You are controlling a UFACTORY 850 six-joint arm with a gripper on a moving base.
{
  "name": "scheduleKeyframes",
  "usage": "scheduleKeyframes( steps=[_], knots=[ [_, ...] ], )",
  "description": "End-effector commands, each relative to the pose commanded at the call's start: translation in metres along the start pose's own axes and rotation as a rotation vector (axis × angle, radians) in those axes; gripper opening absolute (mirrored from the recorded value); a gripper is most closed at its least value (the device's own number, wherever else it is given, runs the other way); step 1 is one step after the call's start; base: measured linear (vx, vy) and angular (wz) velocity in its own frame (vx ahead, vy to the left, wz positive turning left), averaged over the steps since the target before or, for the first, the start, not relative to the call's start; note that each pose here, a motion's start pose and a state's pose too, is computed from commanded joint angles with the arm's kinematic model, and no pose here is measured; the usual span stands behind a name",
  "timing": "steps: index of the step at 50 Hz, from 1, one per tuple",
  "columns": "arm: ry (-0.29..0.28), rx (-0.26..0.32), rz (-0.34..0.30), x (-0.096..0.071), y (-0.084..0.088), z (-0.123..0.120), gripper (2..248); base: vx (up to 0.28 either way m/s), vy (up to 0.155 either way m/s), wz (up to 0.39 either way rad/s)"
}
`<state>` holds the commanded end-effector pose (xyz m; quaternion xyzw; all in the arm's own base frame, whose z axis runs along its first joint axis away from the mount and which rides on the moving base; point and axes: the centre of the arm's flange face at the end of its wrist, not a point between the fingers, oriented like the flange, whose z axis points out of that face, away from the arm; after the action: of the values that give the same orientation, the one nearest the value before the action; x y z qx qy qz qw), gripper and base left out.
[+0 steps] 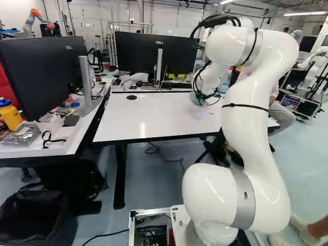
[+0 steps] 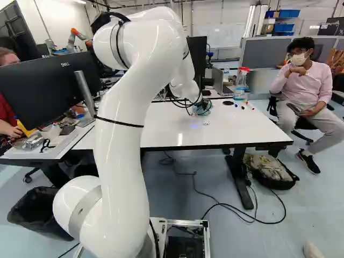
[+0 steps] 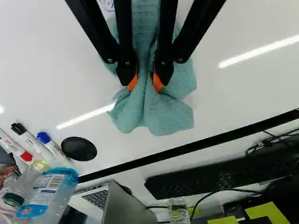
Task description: Clean the table with the green towel
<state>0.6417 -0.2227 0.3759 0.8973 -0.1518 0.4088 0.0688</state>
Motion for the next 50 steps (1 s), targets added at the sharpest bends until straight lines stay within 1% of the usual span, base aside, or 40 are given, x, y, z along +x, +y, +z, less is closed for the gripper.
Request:
scheduleKeyframes(
  steps=[12, 29, 38, 50],
  knots=[
    [-0.011, 0.018, -0.016, -0.007, -0.016, -0.011, 54, 0.000, 0.000, 0.000],
    [-0.003, 0.049, -0.043, -0.003, -0.044, -0.004, 54, 0.000, 0.000, 0.000],
    [-0.001, 0.049, -0.043, -0.002, -0.044, -0.005, 54, 0.000, 0.000, 0.000],
    [0.014, 0.050, -0.043, 0.006, -0.044, -0.015, 54, 0.000, 0.000, 0.000]
  ],
)
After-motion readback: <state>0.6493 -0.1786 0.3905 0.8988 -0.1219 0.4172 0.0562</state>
